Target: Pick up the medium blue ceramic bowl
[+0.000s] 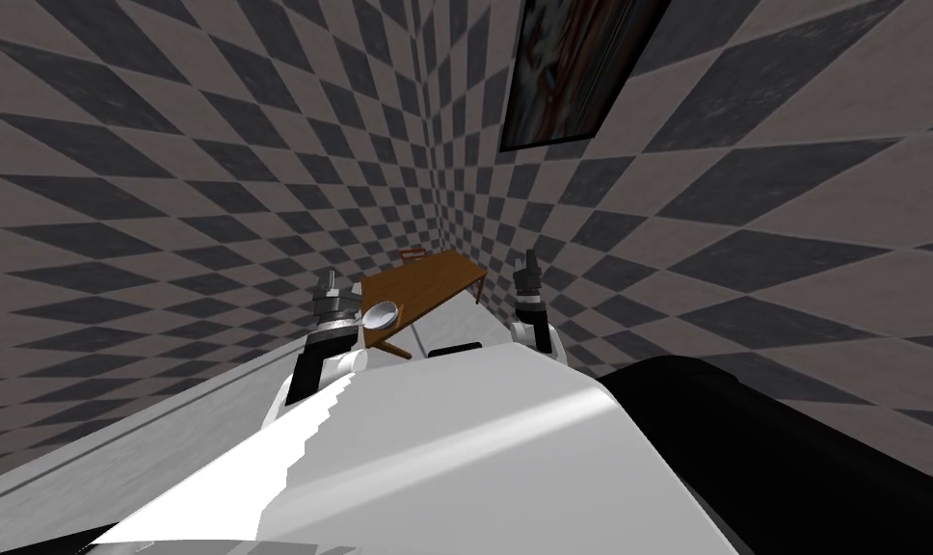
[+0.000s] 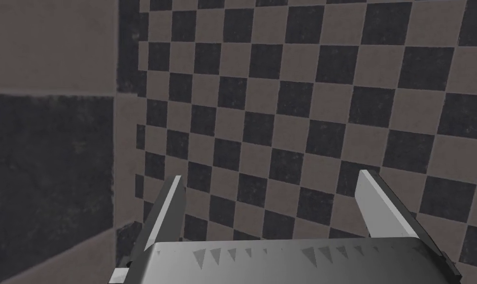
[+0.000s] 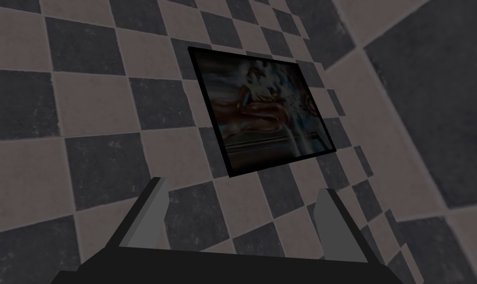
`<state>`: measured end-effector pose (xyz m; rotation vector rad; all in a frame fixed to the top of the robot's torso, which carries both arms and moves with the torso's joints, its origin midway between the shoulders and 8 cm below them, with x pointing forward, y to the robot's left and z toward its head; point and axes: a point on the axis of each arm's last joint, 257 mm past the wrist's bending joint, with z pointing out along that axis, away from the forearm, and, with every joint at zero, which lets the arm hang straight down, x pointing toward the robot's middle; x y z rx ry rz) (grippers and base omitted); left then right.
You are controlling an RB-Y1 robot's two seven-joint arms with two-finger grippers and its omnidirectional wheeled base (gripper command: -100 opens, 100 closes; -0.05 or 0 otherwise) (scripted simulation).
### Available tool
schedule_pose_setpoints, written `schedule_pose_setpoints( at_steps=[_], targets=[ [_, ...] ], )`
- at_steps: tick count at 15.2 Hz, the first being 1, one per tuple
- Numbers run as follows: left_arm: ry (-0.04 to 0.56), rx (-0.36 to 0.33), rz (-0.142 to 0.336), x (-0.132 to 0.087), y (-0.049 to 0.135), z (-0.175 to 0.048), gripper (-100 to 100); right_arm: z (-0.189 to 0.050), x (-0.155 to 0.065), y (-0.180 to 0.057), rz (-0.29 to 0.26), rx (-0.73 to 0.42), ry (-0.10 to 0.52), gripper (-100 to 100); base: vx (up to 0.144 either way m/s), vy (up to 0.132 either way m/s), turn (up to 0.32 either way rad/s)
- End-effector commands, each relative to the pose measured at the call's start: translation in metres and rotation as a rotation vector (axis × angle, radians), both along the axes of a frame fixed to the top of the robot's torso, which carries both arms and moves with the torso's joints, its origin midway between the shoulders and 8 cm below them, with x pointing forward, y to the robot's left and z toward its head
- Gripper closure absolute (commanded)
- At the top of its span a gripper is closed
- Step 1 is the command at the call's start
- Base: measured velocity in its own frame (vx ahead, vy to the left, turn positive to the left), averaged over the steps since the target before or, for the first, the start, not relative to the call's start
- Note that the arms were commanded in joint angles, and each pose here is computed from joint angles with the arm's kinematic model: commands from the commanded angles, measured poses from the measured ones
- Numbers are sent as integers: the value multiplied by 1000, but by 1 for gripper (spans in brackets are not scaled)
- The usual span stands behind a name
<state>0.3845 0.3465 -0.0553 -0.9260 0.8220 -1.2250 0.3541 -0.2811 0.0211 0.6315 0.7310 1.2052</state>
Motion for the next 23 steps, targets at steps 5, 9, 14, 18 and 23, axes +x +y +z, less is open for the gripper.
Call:
schedule_pose_setpoints(
  at_steps=[5, 9, 14, 18, 23],
  targets=[
    [138, -26, 53, 3, 30, -37, -100, 0, 0, 0, 0, 0, 0, 0, 20, -2, -45],
    [221, -46, 80, 3, 44, -60, -100, 0, 0, 0, 0, 0, 0, 0, 30, -6, -64],
    [350, -82, 129, -2, 70, -98, -100, 0, 0, 0, 0, 0, 0, 0, 24, -2, -62],
    [423, -105, 154, -7, 82, -120, -100, 0, 0, 0, 0, 0, 0, 0, 22, -1, -53],
    [550, -151, 202, -22, 105, -158, -100, 0, 0, 0, 0, 0, 0, 0, 26, 0, -68]
  ],
)
